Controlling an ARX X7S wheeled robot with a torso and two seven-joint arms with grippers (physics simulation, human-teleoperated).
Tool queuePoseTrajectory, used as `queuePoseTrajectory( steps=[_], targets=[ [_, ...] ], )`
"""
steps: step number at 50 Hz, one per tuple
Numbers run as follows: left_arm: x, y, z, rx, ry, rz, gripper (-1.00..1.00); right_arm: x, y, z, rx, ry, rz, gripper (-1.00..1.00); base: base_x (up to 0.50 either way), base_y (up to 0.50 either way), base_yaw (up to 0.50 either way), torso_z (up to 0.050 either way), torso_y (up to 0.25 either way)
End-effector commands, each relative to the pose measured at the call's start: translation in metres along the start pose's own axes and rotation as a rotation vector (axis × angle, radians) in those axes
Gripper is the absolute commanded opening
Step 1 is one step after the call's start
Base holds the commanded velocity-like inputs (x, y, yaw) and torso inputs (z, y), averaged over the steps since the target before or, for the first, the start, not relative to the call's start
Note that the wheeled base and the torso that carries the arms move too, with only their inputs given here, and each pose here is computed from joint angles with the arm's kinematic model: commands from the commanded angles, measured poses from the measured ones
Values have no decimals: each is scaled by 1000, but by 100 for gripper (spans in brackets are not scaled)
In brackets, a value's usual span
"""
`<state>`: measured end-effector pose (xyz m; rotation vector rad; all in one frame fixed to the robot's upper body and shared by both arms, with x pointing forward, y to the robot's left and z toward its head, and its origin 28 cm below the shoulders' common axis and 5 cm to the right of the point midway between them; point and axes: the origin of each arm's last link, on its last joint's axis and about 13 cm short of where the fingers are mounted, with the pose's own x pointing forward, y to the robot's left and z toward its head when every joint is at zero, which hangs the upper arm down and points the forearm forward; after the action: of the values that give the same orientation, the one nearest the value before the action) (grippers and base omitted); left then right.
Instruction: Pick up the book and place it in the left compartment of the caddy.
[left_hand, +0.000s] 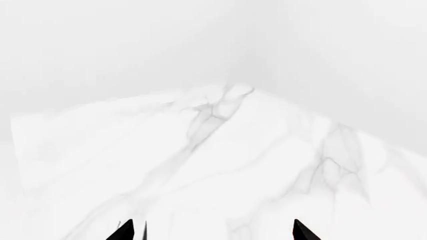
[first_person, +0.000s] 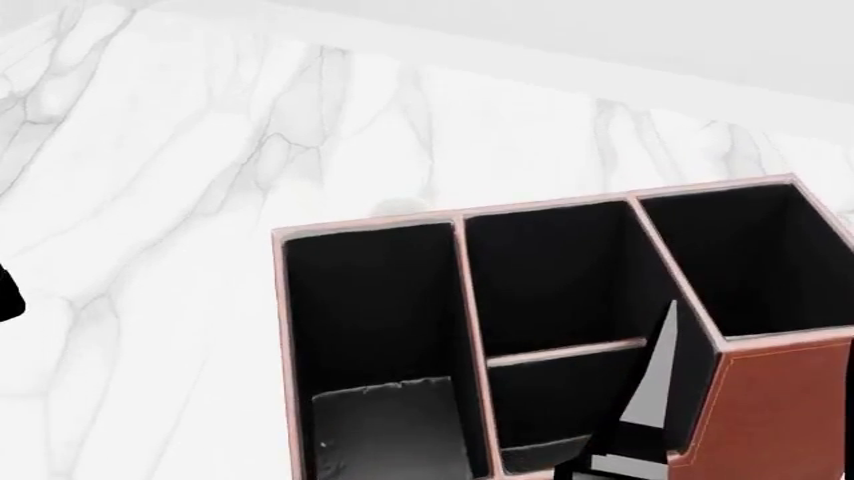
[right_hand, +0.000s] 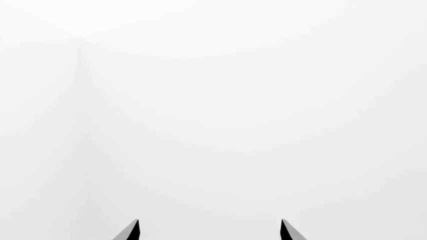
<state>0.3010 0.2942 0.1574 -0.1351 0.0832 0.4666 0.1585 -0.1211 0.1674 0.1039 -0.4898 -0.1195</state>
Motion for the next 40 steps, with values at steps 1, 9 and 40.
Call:
queuePoseTrajectory(
  steps=[1,9,40],
  targets=[
    [13,-1,-6,-61,64,13,100,4,-3,-2,2,-12,-9,100,0,0,0,0,0],
    [16,2,-12,-101,108,24,100,4,-3,-3,1,-10,-8,100,0,0,0,0,0],
    [19,19,-43,-142,221,84,100,4,-2,-4,-3,-3,-3,100,0,0,0,0,0]
  ],
)
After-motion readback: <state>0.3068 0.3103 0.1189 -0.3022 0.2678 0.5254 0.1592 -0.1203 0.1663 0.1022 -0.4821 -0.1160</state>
